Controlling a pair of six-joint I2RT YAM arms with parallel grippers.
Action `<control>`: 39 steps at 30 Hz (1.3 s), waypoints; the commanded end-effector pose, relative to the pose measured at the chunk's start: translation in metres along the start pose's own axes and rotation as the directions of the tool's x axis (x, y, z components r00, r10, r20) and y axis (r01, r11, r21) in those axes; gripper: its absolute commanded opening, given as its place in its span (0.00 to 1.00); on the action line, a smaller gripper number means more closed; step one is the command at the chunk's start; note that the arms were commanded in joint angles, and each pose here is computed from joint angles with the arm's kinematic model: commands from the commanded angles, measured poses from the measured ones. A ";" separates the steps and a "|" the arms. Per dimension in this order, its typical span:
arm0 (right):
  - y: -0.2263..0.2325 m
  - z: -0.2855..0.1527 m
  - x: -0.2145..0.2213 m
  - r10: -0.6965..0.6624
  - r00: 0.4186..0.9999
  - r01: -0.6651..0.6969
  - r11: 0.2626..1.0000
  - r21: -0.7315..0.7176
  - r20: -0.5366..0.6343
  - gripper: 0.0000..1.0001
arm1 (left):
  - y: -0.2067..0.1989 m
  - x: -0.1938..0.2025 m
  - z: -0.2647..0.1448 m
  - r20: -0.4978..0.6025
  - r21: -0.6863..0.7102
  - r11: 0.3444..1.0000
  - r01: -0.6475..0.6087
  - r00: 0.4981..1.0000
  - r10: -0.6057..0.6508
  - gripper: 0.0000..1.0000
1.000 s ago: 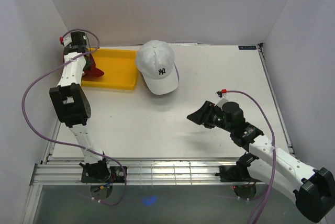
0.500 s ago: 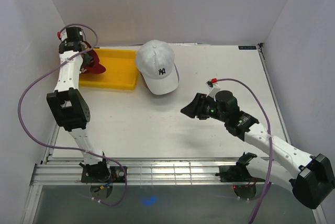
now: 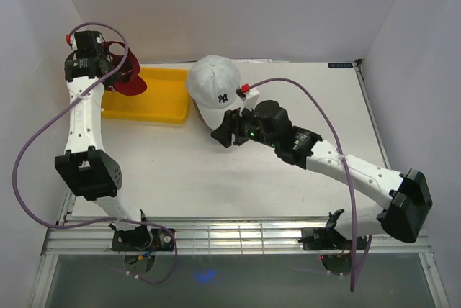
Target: Stack the hats
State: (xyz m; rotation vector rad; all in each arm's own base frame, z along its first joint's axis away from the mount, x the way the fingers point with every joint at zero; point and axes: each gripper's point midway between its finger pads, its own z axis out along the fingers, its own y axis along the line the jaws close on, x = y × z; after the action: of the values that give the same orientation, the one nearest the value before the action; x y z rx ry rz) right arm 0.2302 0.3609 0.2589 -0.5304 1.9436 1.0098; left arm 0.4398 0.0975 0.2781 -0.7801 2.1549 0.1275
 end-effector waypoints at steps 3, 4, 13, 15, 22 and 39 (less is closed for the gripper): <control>0.060 0.030 -0.065 -0.271 0.951 0.276 0.961 -0.015 0.152 0.63 | -0.010 -0.001 -0.054 0.031 0.122 0.992 0.018 0.999 -0.022 0.00; 0.066 0.035 -0.068 -0.301 0.942 0.306 0.952 -0.011 0.149 0.63 | -0.009 -0.001 -0.063 0.038 0.132 0.991 0.021 0.999 -0.026 0.00; 0.118 0.104 -0.077 -0.543 0.821 0.548 0.836 0.025 0.173 0.69 | -0.005 0.011 -0.108 0.044 0.204 0.979 0.026 0.998 -0.035 0.00; 0.127 0.117 -0.070 -0.566 0.805 0.572 0.820 0.020 0.178 0.69 | -0.005 0.017 -0.121 0.047 0.235 0.971 0.028 0.998 -0.040 0.00; 0.170 0.138 -0.063 -0.700 0.673 0.695 0.709 0.118 0.241 0.72 | 0.004 0.033 -0.149 0.069 0.276 0.960 0.039 0.996 -0.060 0.00; 0.180 0.151 -0.072 -0.818 0.524 0.733 0.575 0.363 0.239 0.72 | 0.009 0.065 -0.169 0.044 0.350 0.936 0.040 0.997 -0.059 0.00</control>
State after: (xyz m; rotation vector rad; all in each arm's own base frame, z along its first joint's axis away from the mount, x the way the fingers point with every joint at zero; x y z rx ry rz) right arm 0.2119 0.5926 0.3123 -1.0136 1.2549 0.2666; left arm 0.2954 0.0235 0.3241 -0.6507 2.0850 -0.1974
